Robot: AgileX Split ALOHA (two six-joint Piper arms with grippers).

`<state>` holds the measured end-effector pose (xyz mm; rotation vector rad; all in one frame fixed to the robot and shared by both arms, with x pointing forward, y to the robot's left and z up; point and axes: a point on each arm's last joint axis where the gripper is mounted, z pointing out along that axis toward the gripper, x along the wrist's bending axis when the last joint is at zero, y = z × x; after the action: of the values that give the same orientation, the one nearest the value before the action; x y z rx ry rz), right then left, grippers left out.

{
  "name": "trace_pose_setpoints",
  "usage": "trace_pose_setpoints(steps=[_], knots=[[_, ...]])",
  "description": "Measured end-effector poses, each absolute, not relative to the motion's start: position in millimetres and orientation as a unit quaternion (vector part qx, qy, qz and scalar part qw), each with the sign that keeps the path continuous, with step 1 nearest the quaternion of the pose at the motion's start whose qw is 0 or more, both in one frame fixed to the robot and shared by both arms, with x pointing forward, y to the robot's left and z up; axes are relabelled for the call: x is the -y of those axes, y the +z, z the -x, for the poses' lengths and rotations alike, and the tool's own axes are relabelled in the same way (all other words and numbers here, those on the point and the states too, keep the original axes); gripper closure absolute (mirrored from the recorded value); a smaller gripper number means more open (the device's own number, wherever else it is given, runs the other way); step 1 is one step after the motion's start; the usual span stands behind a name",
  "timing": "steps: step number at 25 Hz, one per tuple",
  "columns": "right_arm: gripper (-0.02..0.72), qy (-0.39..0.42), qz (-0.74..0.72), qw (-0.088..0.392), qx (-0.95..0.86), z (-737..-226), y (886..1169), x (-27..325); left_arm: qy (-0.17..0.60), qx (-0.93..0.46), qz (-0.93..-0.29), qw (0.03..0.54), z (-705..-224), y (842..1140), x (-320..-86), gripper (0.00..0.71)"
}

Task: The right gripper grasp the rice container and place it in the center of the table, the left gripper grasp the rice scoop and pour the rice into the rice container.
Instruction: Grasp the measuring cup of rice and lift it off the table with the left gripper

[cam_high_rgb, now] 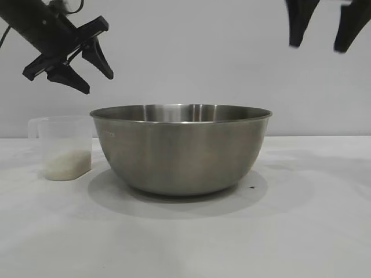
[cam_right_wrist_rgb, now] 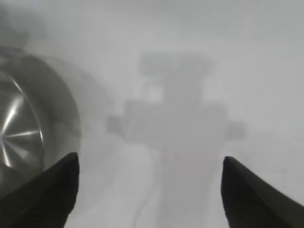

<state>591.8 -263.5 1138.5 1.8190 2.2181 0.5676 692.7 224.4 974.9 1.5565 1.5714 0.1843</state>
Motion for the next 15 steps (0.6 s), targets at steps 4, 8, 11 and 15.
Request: trace_pose_setpoints(steps=[4, 8, 11, 15], knots=[[0.158, 0.195, -0.633, 0.126, -0.738, -550, 1154, 282, 0.076, -0.635, -0.627, 0.445, -693, 975, -225, 0.296], [0.158, 0.201, -0.633, 0.133, -0.736, -503, 1161, 284, 0.082, -0.636, -0.625, 0.445, -694, 975, -226, 0.296], [0.158, 0.206, -0.632, 0.135, -0.735, -465, 1159, 284, 0.086, -0.638, -0.622, 0.445, -694, 975, -226, 0.296], [0.158, 0.208, -0.632, 0.134, -0.735, -420, 1146, 284, 0.086, -0.638, -0.622, 0.445, -694, 975, -226, 0.296]])
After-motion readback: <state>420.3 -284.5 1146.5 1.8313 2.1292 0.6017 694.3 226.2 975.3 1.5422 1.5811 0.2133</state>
